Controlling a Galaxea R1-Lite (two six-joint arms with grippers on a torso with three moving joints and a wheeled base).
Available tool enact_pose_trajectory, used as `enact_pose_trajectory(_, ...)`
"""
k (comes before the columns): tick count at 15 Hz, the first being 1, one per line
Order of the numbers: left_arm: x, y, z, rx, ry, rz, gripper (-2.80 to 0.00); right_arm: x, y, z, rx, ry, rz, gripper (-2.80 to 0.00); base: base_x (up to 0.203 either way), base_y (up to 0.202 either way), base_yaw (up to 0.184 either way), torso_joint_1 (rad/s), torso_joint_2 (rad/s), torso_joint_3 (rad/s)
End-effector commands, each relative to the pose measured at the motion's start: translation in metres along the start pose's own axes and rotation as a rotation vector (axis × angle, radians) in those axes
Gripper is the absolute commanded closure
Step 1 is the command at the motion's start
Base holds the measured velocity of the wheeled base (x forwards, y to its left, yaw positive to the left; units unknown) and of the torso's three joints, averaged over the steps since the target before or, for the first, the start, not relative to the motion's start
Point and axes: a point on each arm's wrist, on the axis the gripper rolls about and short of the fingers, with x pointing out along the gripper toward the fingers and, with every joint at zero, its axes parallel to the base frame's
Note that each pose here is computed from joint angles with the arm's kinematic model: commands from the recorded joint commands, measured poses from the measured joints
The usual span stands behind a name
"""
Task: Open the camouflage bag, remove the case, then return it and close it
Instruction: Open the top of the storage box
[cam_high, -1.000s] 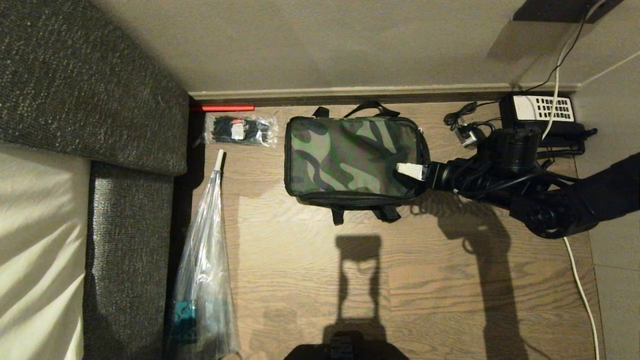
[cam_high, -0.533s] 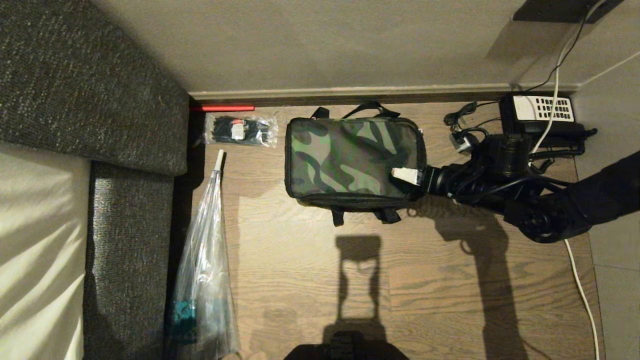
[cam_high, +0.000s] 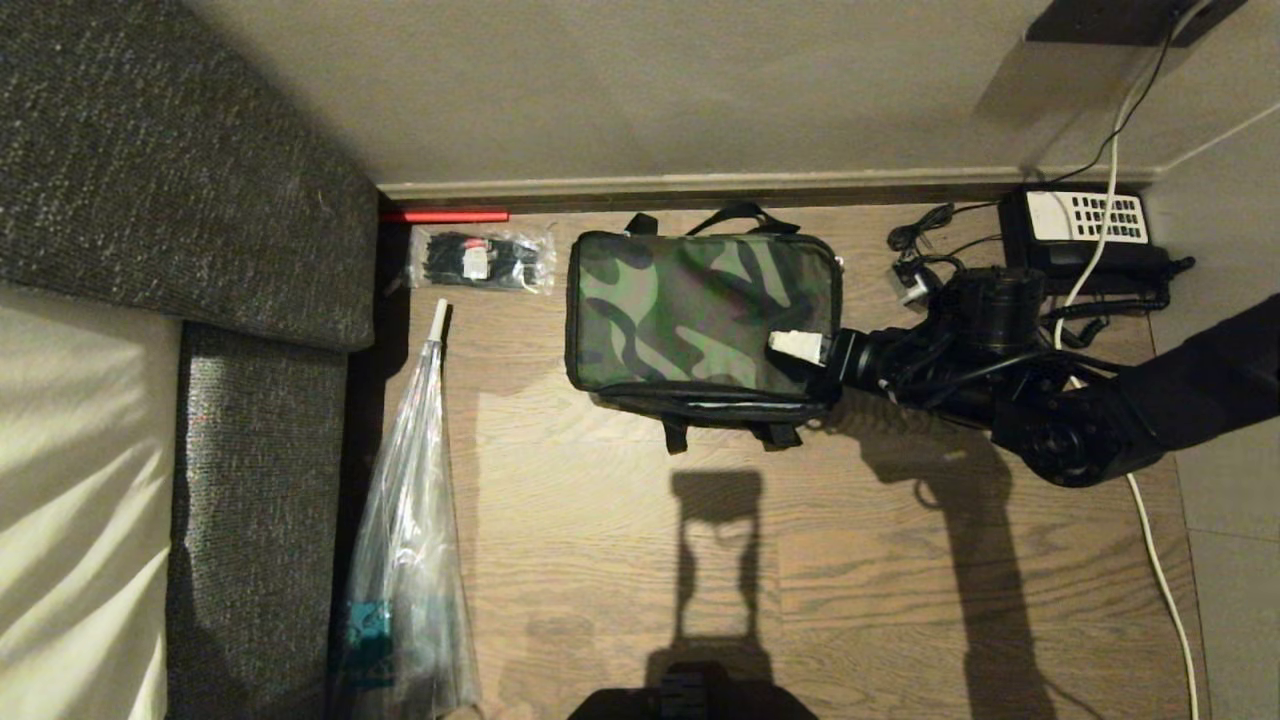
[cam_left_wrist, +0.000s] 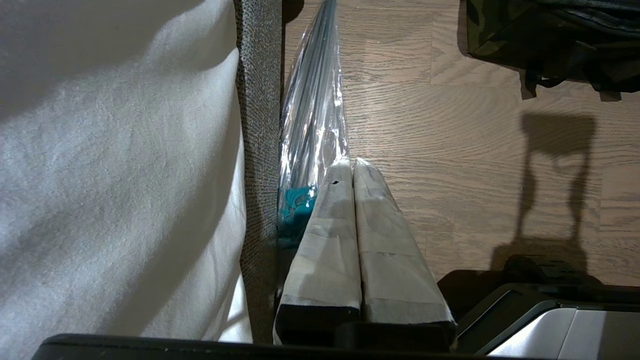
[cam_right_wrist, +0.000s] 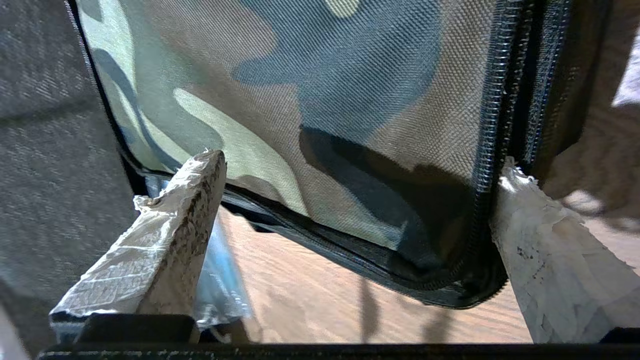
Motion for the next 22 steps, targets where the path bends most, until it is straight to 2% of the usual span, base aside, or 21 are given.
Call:
enact_pose_trajectory(1,0.000,0.000,0.000,0.000,-0.001,0.000,0.00,-0.003,0.005,0.007,0.008,-0.019,0.014,0.00,0.000,0.000,0.000,0.000,0.00,0.000)
enact_pose_trajectory(6,0.000,0.000,0.000,0.000,-0.001,0.000,0.00,-0.009,0.008,0.009,-0.005,-0.024,0.014,0.00,0.000,0.000,0.000,0.000,0.00,0.000)
enact_pose_trajectory(15,0.000,0.000,0.000,0.000,-0.001,0.000,0.00,-0.016,0.020,0.031,-0.036,-0.098,0.050,0.00,0.000,0.000,0.000,0.000,0.00,0.000)
enact_pose_trajectory(22,0.000,0.000,0.000,0.000,-0.001,0.000,0.00,-0.015,0.022,0.038,-0.041,-0.122,0.058,0.00,0.000,0.000,0.000,0.000,0.00,0.000)
